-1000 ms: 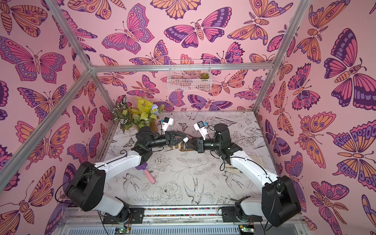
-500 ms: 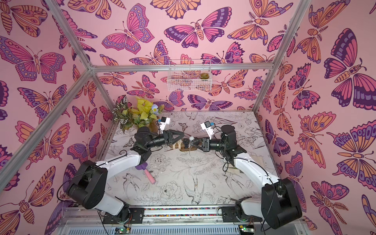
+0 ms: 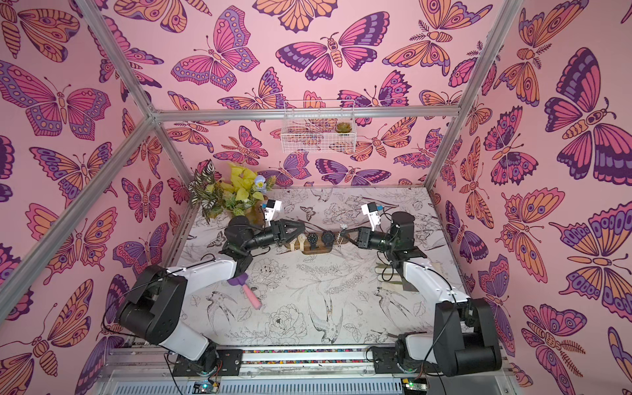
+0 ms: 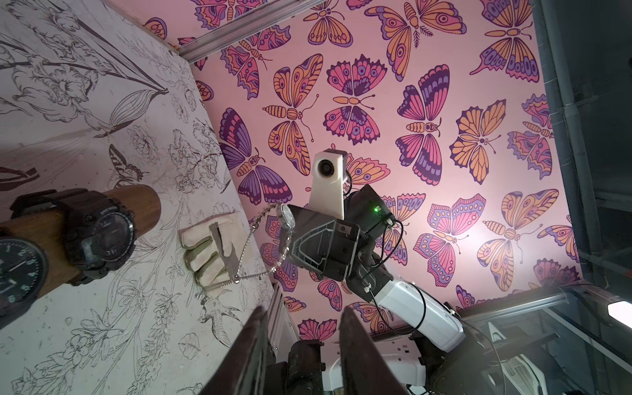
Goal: Place watch on stand
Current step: Adjust the watch, then place the watch on the stand.
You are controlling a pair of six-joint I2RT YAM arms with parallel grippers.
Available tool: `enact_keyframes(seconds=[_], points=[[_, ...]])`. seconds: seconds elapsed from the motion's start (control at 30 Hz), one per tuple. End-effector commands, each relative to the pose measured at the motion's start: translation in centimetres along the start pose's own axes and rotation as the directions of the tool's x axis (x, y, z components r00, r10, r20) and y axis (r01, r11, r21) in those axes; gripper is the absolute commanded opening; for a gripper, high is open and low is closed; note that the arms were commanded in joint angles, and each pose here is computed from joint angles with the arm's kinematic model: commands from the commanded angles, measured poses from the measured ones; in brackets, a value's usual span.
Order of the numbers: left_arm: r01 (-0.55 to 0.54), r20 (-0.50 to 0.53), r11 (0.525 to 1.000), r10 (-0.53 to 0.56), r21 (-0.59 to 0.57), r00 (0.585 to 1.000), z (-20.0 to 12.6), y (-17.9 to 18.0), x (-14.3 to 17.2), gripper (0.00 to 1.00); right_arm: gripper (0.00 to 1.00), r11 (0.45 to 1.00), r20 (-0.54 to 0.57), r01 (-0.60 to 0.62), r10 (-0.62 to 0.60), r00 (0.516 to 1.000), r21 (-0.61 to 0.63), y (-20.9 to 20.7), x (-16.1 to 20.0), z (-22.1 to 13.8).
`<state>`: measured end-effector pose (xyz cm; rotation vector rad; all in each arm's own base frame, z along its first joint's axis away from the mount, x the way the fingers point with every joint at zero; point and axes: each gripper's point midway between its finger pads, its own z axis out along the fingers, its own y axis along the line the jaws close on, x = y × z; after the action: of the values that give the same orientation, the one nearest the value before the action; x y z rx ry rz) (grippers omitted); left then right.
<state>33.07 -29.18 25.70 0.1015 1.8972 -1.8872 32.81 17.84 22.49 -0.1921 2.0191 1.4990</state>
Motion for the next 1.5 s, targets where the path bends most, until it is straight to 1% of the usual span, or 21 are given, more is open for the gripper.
enact_keyframes(seconds=[0.0, 0.1, 0.27, 0.47, 0.5, 0.57, 0.93, 1.2, 1.47], points=[[-0.009, -0.007, 1.000, 0.009, 0.012, 1.000, -0.6, 0.4, 0.2, 0.38, 0.00, 0.995, 0.026, -0.053, 0.051, 0.998, 0.079, -3.1, -0.3, -0.9], [0.003, -0.003, 1.000, -0.003, -0.004, 1.000, -0.9, 1.0, 0.2, 0.37, 0.00, 0.985, 0.044, -0.091, 0.086, 0.995, 0.143, -5.6, -0.4, -1.5], [0.016, 0.006, 1.000, -0.016, -0.022, 1.000, -1.4, 2.0, 0.0, 0.37, 0.00, 0.971, 0.038, -0.138, 0.134, 0.990, 0.194, -8.3, -0.3, -1.5], [0.030, 0.015, 0.999, -0.029, -0.037, 0.999, -1.9, 2.8, -0.3, 0.37, 0.00, 0.964, 0.024, -0.153, 0.152, 0.988, 0.219, -10.2, -0.7, -1.0], [0.030, 0.016, 0.999, -0.030, -0.038, 0.999, -1.9, 2.9, -0.4, 0.37, 0.00, 0.958, 0.017, -0.176, 0.177, 0.984, 0.226, -11.1, -0.4, -0.7], [0.035, 0.020, 0.999, -0.034, -0.042, 0.999, -2.1, 3.1, -0.6, 0.37, 0.00, 0.957, 0.015, -0.180, 0.181, 0.983, 0.226, -11.6, -0.6, -0.6], [0.055, 0.026, 0.997, -0.054, -0.052, 0.998, -2.3, 4.0, -1.0, 0.36, 0.00, 0.966, -0.019, -0.194, 0.200, 0.980, 0.174, -12.4, -1.9, 0.6], [0.073, 0.031, 0.996, -0.071, -0.050, 0.997, -2.3, 4.7, -1.3, 0.36, 0.00, 0.965, -0.040, -0.213, 0.221, 0.974, 0.153, -12.8, -1.8, 1.3], [0.089, 0.034, 0.995, -0.088, -0.052, 0.996, -2.3, 5.3, -1.3, 0.36, 0.00, 0.969, -0.090, -0.188, 0.204, 0.975, 0.162, -12.5, -1.1, 2.5]])
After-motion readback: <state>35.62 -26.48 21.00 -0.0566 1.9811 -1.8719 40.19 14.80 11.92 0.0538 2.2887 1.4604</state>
